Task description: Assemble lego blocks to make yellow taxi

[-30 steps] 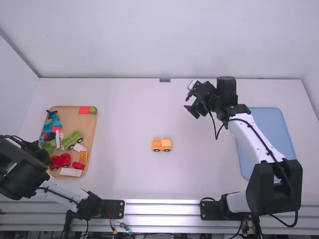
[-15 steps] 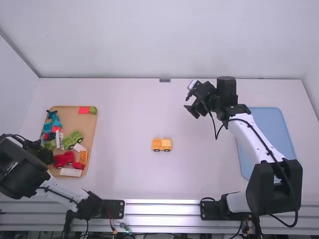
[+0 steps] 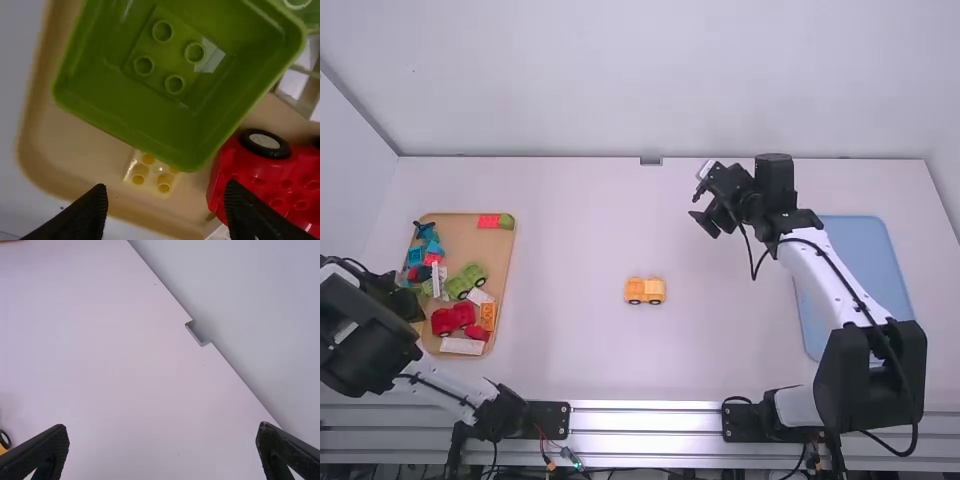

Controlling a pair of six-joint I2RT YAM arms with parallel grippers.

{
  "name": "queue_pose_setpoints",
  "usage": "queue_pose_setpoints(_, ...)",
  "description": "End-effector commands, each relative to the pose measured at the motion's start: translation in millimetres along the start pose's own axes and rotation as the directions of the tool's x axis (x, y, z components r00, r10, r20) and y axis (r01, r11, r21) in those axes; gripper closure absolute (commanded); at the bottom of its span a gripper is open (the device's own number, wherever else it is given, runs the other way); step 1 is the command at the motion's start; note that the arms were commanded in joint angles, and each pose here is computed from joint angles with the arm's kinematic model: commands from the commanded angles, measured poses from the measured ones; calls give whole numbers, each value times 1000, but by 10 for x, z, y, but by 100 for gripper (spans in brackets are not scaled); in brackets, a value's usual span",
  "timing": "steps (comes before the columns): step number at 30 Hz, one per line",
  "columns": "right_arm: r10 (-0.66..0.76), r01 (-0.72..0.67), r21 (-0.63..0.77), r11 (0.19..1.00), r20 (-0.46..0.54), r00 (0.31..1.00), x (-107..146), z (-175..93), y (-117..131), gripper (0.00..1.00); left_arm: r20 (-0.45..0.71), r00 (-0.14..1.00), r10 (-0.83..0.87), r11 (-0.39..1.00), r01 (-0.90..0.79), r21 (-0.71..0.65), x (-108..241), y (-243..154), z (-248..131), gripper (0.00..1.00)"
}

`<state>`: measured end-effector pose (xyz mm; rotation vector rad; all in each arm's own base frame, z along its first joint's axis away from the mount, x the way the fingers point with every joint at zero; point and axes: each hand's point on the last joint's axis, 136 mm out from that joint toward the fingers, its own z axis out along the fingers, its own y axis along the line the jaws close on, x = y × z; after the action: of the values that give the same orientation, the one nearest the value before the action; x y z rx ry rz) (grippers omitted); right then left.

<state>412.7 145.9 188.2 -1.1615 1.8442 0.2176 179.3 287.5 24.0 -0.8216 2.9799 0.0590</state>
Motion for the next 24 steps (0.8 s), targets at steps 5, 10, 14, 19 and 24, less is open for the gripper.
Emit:
queue_pose_setpoints(5,-14,13,20,1000,35,999,-164,-62,-82,1,1,997,75,997,-75,-9,40,14,132,32)
queue_pose_setpoints(10,-15,14,22,1000,37,999,-170,-62,-86,1,11,997,74,997,-74,-35,46,42,211,37)
queue_pose_setpoints(14,-15,14,21,1000,36,999,-168,-62,-85,1,26,998,51,998,-50,-40,25,48,233,38)
queue_pose_setpoints(19,-13,13,20,1000,35,999,-163,-62,-81,1,35,998,46,998,-45,-40,52,95,265,44)
queue_pose_setpoints(24,-14,14,21,1000,37,999,-168,-62,-84,1,65,996,63,997,-65,33,86,36,294,44)
